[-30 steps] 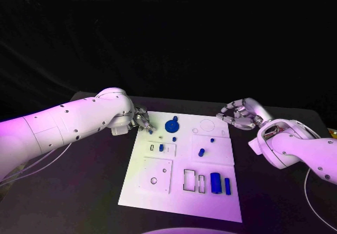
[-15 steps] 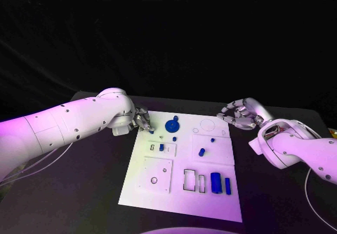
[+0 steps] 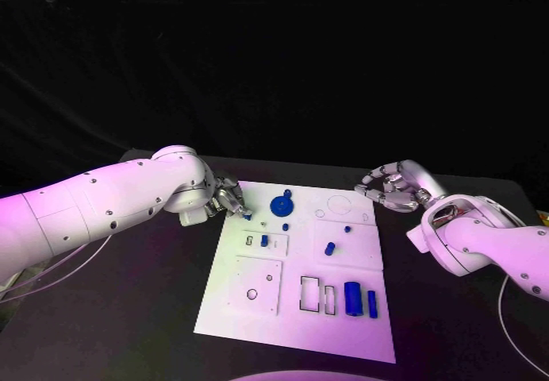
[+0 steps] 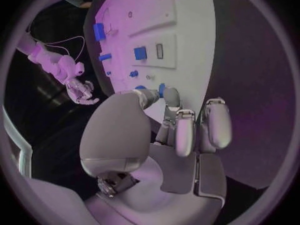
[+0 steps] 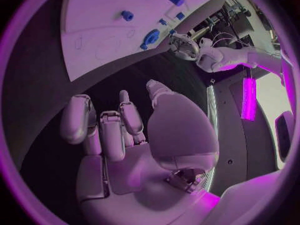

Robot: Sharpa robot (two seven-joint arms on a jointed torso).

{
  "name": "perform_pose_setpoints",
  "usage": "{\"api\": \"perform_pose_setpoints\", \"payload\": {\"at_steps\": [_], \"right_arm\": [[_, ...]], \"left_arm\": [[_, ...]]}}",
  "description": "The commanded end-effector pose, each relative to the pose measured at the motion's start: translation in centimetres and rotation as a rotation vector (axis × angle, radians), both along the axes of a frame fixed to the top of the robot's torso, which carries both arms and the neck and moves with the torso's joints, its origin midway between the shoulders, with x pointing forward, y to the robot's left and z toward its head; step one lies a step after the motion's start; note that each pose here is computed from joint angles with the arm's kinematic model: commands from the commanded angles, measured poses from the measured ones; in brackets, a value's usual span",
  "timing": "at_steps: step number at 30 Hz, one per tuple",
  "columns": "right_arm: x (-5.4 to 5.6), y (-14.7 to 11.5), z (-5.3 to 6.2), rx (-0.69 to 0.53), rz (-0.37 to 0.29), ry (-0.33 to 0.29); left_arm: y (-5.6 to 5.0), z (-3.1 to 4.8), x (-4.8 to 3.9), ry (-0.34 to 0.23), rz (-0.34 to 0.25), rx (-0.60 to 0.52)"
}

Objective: Assemble the parts on the task board

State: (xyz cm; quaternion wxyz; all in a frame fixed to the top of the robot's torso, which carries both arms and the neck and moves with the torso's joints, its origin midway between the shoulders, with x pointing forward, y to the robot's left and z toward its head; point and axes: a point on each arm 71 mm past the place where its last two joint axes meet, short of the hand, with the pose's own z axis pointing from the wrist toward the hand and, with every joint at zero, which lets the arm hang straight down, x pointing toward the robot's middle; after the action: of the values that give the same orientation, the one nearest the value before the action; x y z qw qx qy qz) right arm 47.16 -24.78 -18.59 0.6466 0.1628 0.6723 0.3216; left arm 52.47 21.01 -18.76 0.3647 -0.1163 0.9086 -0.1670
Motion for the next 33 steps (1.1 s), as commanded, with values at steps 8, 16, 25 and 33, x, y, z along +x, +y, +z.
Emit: {"api": "perform_pose_setpoints", "payload": {"at_steps": [8, 16, 25, 33], "right_arm": [[0.0, 0.0, -0.1, -0.008, 0.011, 0.005], [0.0, -0.1, -0.1, -0.009, 0.011, 0.006], [0.0, -0.1, -0.2, -0.005, 0.011, -0.001], [0.0, -0.2, -0.1, 0.004, 0.011, -0.01]], "left_arm": [[0.1, -0.07, -2.1, -0.029, -0.022, -0.067], [0.2, -0.82, -3.23, -0.049, -0.054, -0.025], [-0.3, -1.49, -4.06, -0.057, -0.082, 0.006], [-0.7, -1.73, -4.38, -0.052, -0.102, 0.019]]}}
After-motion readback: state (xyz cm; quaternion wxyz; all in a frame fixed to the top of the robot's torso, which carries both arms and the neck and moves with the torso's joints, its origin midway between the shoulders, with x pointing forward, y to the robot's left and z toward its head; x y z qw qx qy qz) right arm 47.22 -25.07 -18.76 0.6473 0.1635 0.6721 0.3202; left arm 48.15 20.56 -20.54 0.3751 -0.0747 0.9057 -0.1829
